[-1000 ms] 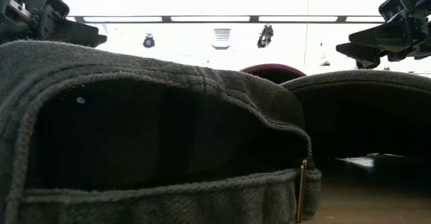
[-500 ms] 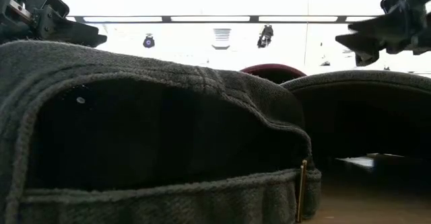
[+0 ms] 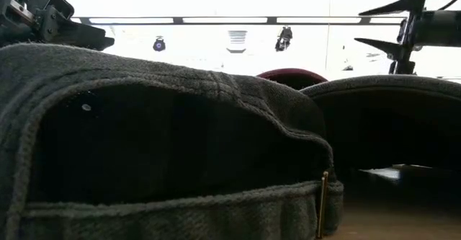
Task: Pick & Place hat
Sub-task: Put the red cap into the right transparent bin
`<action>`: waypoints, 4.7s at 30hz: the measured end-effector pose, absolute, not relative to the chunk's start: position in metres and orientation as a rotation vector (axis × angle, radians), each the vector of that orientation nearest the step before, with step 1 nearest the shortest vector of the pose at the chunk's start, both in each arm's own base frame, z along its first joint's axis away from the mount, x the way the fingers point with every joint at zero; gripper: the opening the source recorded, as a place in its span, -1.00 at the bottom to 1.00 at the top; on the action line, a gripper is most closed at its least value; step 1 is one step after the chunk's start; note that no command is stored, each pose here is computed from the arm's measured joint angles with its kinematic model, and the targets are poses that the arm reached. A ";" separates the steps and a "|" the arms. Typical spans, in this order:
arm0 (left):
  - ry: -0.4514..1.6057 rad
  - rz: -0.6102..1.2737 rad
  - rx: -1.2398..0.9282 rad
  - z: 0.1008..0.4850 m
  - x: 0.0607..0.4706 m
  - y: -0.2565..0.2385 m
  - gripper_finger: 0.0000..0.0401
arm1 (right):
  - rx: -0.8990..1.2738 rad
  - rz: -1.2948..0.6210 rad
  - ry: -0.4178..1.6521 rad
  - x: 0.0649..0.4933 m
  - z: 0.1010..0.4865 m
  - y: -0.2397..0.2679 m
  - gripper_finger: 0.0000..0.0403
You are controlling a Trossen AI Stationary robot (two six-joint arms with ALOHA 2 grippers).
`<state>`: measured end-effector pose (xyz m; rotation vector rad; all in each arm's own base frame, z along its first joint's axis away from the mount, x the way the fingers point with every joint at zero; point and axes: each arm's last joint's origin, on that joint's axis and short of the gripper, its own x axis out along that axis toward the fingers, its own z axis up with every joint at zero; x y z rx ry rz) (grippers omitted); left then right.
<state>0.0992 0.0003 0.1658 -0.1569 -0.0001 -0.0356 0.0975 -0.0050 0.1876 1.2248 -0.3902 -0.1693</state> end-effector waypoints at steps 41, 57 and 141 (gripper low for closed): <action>0.006 -0.034 -0.157 0.165 0.099 0.000 -0.48 | -0.114 -0.226 1.231 0.331 0.275 0.206 0.00; 0.008 -0.034 -0.157 0.165 0.100 0.000 -0.48 | -0.413 -0.265 1.180 0.364 0.215 0.250 0.00; 0.008 -0.034 -0.157 0.165 0.100 0.000 -0.48 | 0.293 -0.429 0.836 0.377 0.348 0.095 -0.76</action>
